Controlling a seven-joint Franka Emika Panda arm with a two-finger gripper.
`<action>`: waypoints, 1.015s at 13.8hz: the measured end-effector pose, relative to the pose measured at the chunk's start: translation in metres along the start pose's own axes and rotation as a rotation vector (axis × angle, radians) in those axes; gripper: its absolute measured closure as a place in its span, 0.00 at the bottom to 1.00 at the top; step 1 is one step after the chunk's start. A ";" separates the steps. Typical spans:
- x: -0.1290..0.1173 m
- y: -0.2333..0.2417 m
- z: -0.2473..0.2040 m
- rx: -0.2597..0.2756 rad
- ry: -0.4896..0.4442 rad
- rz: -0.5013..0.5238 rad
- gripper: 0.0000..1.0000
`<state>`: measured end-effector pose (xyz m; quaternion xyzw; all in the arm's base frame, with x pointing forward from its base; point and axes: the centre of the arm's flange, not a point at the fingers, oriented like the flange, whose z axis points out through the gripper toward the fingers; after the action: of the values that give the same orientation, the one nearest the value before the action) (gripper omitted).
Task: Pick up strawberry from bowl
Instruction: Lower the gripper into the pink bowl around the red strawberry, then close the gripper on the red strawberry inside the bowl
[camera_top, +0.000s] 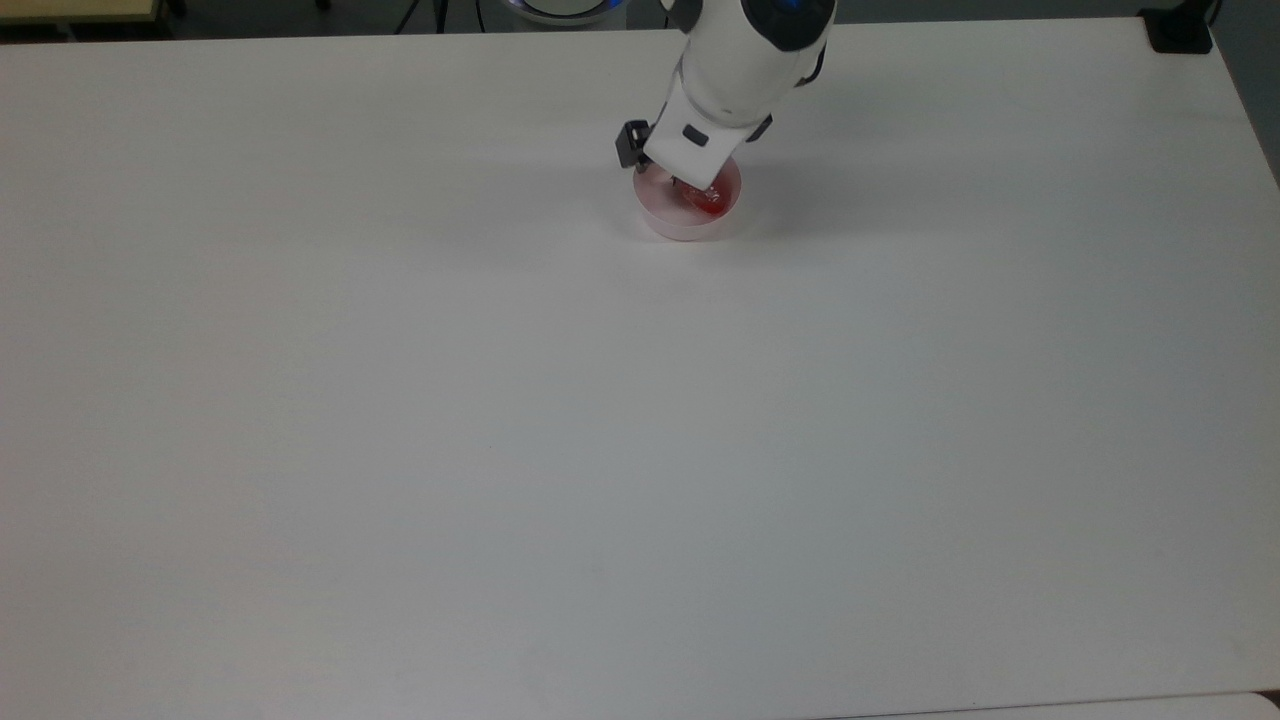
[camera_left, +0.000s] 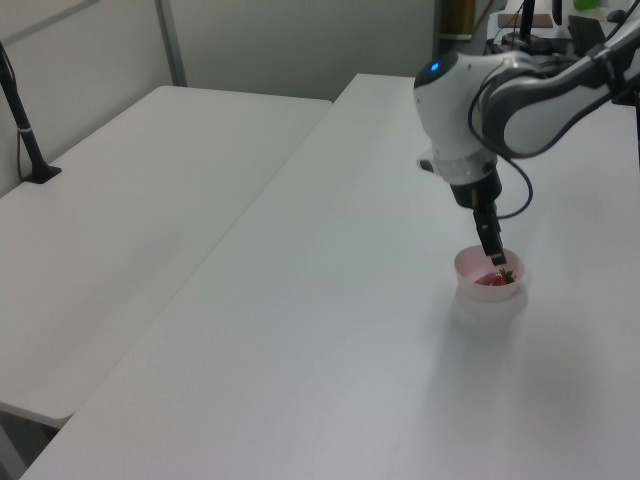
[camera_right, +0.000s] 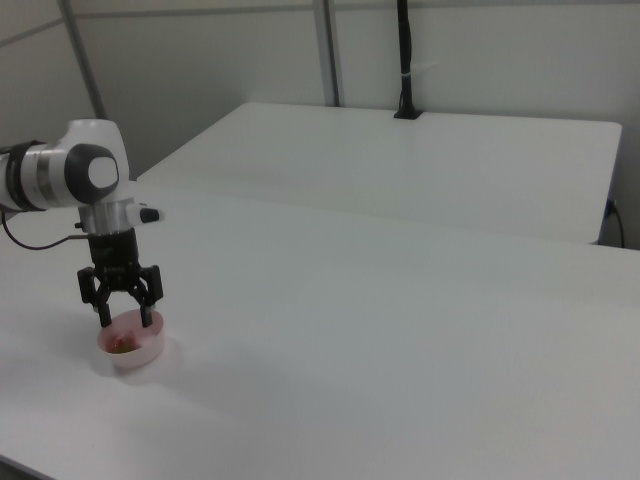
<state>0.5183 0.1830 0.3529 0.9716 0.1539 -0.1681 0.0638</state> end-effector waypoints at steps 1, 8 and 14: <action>0.003 -0.003 0.006 0.000 0.001 -0.004 0.15; 0.029 -0.028 0.048 -0.057 0.004 -0.057 0.26; 0.028 -0.027 0.045 -0.061 0.010 -0.061 0.55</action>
<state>0.5215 0.2081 0.2993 0.9649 0.1887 -0.1602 0.0874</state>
